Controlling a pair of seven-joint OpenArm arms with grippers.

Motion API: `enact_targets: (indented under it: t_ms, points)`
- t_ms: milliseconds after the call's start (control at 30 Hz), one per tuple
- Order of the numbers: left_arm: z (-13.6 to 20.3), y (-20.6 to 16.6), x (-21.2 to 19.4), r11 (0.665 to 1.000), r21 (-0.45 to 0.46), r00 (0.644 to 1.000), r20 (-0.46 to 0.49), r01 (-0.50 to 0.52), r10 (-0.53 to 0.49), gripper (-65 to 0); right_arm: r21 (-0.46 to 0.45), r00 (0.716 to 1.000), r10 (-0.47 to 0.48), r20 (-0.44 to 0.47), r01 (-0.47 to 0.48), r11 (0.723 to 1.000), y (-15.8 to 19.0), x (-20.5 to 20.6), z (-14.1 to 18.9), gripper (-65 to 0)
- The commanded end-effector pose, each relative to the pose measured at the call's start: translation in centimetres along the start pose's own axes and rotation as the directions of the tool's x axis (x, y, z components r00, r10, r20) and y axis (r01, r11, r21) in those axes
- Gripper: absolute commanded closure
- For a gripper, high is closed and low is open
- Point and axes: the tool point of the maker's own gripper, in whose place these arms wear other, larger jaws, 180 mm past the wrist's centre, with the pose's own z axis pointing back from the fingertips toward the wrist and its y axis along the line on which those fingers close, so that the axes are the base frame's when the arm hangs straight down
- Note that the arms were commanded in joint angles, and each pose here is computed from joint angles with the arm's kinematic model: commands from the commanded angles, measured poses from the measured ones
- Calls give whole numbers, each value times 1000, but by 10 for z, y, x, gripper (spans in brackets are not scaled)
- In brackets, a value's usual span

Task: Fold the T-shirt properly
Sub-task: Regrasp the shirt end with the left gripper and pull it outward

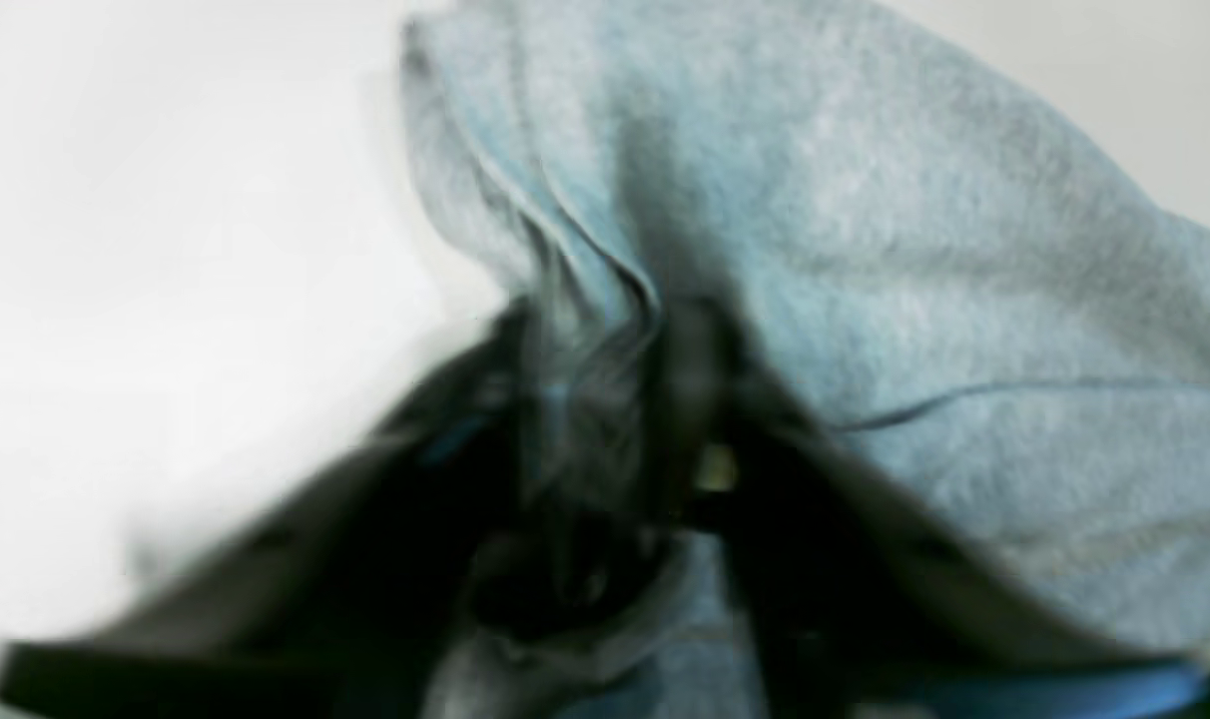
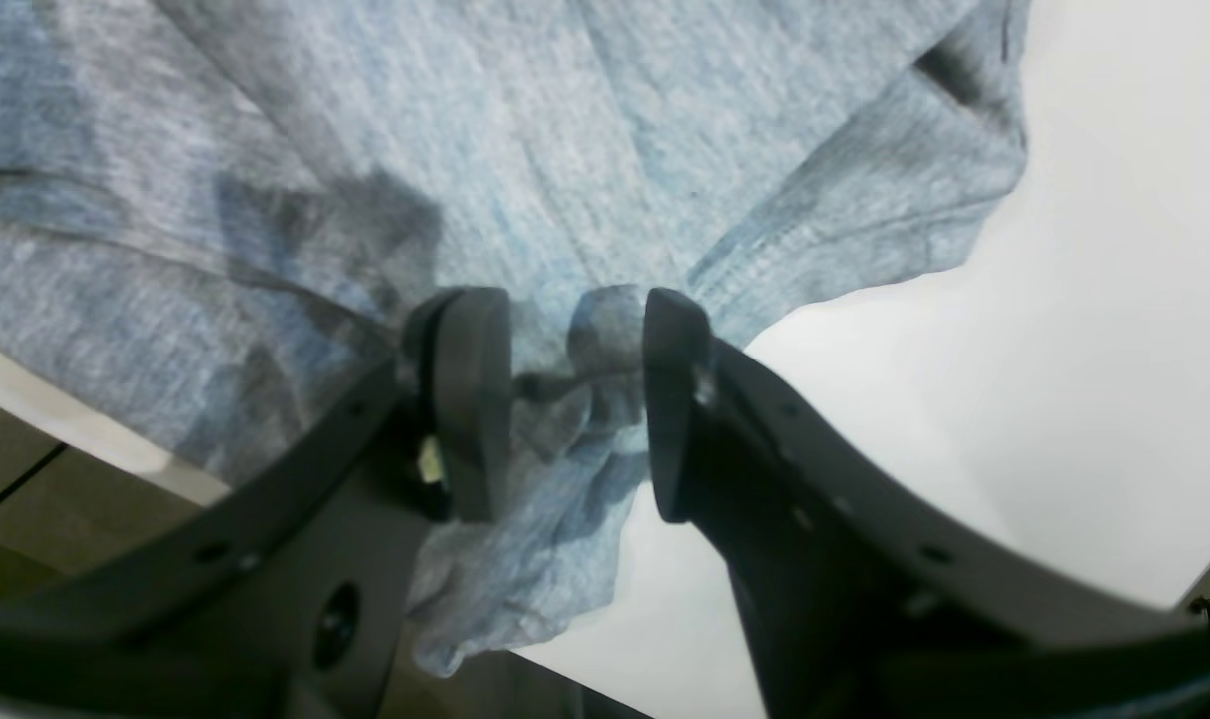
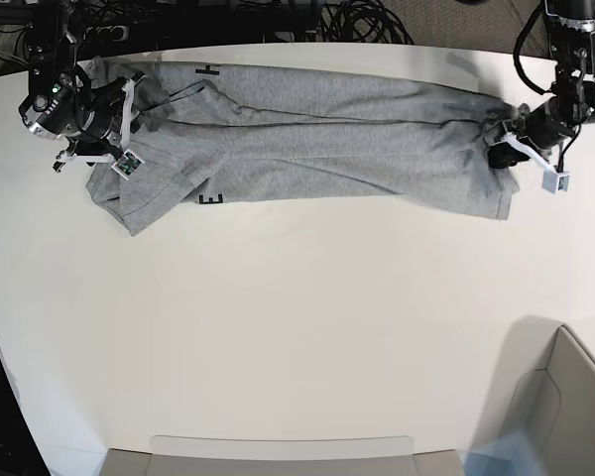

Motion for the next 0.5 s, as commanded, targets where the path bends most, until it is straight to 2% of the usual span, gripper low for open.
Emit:
enact_targets:
  t_ms: [0,67,133,267,467]
  points:
    - [1,19,-21,998,62,996,-87,-4,10,-38,-16,1000,24,18,-24,1000,-6,4,5,-224]
    - [0,31,-28,996,87,995,-91,-32,40,0,-16,1000,24,18,-24,1000,-6,4,5,-224]
    - [0,35,-24,995,93,997,-60,-38,44,0,-16,1000,24,18,-24,1000,-6,4,5,-224]
    - [13,50,5,990,120,996,48,-78,72,0,-16,999,23,21,-23,1000,-6,6,5,-224]
    - [43,66,47,981,145,975,199,-128,98,0,-10,999,16,34,-16,1000,-2,10,4,-224]
